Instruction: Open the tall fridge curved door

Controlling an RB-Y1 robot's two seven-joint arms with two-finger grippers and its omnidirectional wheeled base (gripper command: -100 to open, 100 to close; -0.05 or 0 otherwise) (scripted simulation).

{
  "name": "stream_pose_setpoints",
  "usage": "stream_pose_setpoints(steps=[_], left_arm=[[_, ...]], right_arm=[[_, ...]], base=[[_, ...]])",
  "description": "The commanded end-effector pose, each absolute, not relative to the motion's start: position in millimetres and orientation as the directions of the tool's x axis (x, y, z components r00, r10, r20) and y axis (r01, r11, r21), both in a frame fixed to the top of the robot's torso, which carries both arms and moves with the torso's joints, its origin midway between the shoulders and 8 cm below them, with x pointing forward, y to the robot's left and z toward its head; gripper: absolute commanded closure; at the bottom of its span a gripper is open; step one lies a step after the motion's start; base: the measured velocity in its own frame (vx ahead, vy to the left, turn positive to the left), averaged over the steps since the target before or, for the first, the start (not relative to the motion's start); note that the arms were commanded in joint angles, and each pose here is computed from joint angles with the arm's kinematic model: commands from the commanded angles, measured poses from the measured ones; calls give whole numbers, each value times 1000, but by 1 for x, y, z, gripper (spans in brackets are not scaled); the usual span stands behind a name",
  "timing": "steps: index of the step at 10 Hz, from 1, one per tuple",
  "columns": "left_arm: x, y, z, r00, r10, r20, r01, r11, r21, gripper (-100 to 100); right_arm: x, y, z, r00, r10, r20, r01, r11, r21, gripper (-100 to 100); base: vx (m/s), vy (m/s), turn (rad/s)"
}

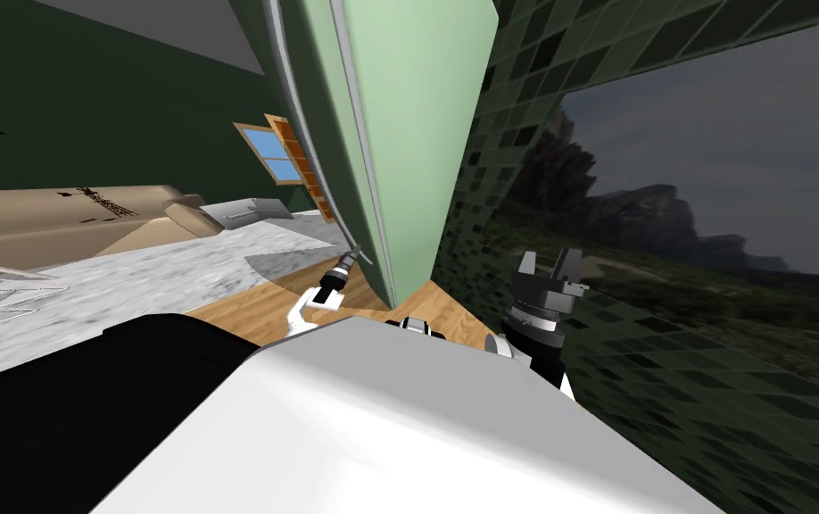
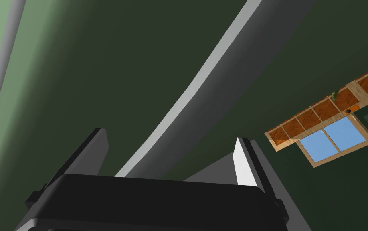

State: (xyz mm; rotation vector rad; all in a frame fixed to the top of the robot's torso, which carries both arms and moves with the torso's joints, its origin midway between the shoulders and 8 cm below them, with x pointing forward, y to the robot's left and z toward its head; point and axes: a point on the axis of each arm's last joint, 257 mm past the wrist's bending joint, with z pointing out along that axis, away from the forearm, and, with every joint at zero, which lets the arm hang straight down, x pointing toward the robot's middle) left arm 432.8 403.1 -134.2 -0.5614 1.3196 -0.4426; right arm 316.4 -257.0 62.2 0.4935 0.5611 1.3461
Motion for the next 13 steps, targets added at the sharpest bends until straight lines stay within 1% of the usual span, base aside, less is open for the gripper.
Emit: stream_pose_setpoints(steps=[1, 8, 9, 10, 13], left_arm=[[446, 420, -131, 232, -582, -780, -52, 793, -607, -100], [483, 461, -125, 303, -552, -777, -162, 774, -613, -100], [479, 458, -125, 299, -554, -777, -150, 777, -612, -100], [473, 450, -125, 287, -557, -779, -129, 783, -608, 100], [457, 433, -128, 256, -570, -781, -83, 792, -605, 100]], right_arm=[[316, -257, 62, 131, 987, -93, -761, 160, 629, 0], [316, -257, 62, 131, 987, -93, -761, 160, 629, 0], [316, -257, 62, 131, 987, -93, -761, 160, 629, 0], [316, -257, 62, 131, 987, -93, -761, 160, 629, 0], [316, -257, 62, 131, 987, -93, -760, 160, 629, 0]], base=[[-105, 30, -179], [-117, 39, -202], [-45, 12, -38], [68, -18, 320], [132, -54, 217]])
